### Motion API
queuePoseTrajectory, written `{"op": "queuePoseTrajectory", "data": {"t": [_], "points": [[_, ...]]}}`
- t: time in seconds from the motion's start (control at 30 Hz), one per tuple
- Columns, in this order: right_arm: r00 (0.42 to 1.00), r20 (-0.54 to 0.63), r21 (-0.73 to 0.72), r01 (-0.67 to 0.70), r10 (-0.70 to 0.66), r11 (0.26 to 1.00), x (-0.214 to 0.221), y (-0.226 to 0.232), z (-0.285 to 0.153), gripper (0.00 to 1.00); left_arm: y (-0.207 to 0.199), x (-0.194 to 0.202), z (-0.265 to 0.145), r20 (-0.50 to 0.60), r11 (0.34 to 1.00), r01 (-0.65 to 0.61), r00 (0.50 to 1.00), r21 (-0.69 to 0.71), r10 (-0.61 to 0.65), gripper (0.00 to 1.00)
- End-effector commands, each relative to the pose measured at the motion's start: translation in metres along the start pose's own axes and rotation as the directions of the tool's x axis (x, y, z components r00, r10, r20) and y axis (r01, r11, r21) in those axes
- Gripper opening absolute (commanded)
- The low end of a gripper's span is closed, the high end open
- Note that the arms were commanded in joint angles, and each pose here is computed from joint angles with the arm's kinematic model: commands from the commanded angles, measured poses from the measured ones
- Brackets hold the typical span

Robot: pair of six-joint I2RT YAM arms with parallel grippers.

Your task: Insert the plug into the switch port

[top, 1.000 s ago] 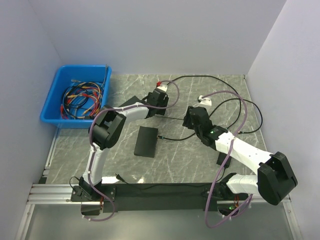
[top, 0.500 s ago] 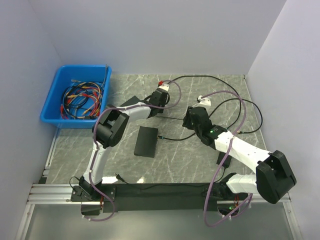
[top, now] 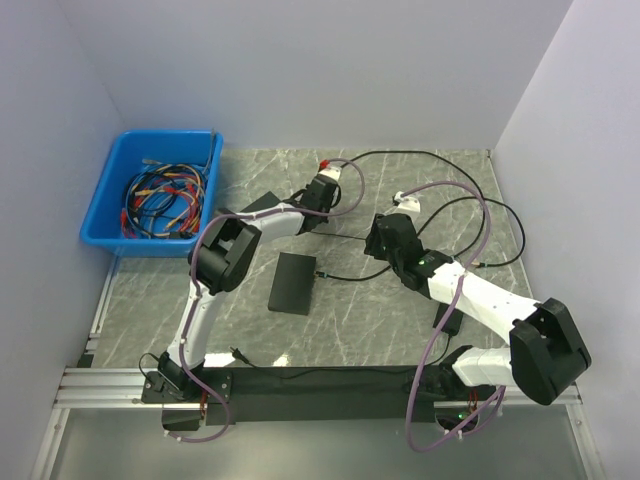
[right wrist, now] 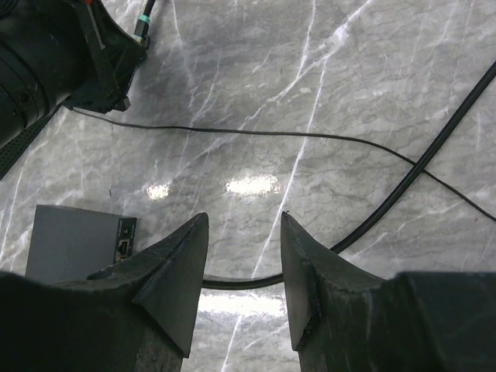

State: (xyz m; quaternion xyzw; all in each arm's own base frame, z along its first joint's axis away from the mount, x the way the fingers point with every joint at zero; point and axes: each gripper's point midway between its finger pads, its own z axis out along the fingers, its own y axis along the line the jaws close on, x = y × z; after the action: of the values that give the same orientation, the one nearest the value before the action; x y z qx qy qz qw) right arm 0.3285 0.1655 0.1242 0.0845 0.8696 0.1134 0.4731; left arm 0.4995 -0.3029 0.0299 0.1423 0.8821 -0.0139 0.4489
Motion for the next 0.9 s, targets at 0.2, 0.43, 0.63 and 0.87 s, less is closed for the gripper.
{"op": "queuePoseTrajectory", "data": {"t": [0.2, 0.43, 0.63, 0.87], "points": [[0.999, 0.038, -0.007, -0.036, 0.036, 0.999, -0.012, 0.005, 0.005, 0.50, 0.012, -0.014, -0.016, -0.013, 0.993, 0.091, 0.996, 0.076, -0.090, 0.01], [0.998, 0.046, -0.037, -0.045, 0.046, 0.998, -0.017, 0.009, -0.001, 0.49, 0.032, -0.008, -0.073, -0.106, 0.953, 0.229, 0.972, 0.196, -0.211, 0.01], [0.997, 0.048, -0.167, -0.058, 0.067, 0.984, -0.019, 0.031, -0.010, 0.49, 0.032, -0.011, -0.135, -0.111, 0.922, 0.280, 0.959, 0.268, -0.260, 0.01], [0.998, 0.025, -0.384, 0.055, -0.049, 0.922, -0.016, 0.078, -0.037, 0.49, 0.010, -0.001, -0.202, -0.184, 0.803, 0.405, 0.914, 0.437, -0.361, 0.01]]}}
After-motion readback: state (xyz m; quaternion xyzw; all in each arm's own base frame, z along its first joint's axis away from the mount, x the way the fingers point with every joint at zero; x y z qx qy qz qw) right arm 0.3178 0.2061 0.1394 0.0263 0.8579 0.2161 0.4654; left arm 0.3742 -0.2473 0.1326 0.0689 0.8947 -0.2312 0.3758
